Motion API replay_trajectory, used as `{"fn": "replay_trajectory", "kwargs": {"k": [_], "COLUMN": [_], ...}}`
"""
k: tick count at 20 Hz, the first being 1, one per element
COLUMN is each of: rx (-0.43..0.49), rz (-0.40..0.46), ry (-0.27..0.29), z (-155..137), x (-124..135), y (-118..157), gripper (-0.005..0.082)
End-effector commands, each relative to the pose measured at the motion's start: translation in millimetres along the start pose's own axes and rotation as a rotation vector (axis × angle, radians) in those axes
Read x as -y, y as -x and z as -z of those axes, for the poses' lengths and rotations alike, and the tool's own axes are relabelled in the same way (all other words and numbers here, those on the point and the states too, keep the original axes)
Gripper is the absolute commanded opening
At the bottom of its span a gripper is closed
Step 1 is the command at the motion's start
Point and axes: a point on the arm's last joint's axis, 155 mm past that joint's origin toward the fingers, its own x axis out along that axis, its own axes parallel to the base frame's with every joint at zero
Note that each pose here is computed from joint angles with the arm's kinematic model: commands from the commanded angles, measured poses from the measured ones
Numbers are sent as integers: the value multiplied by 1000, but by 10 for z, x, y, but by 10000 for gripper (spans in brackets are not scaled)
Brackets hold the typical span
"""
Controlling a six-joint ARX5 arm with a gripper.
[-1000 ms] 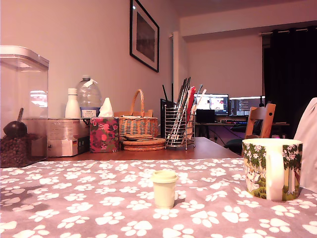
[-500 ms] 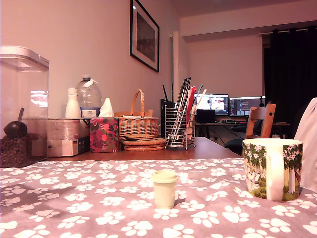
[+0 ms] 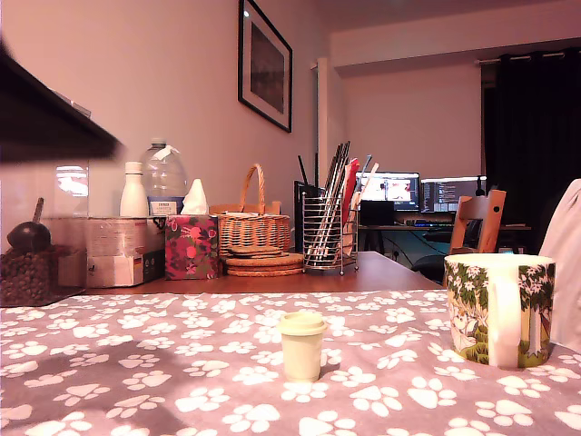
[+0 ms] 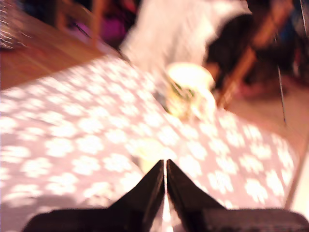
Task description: Pick up the coffee capsules on the table and drop them inside the coffee cup
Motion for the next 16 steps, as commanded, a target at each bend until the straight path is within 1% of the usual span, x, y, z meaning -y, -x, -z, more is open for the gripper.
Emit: {"fn": "replay_trajectory", "kwargs": {"k": [1,5,6,7,8,9,10,11,12,14,16], "rx": [-29,-81,-78,-77,-76,-75,-82,-89,-97,-110,-99], "rz": [2,3,0,-9,-21,-40,-49,-61,-72,-78,-75], "ry": [-11,-2,-2,-2,-3,-4,-3,-2,-1,-18,-38], "z": [109,244,236,234,232,232,251,269,291,324,300], "x": [14,12,6,-10,-32,-67,-86,-111,-133,-151,-152], "y": [-46,-86,-86,-86,-86,-86,-91,-95,-103,-122,-148], "gripper": [-21,-19,16,111,267,442,575,626,626,626,626]}}
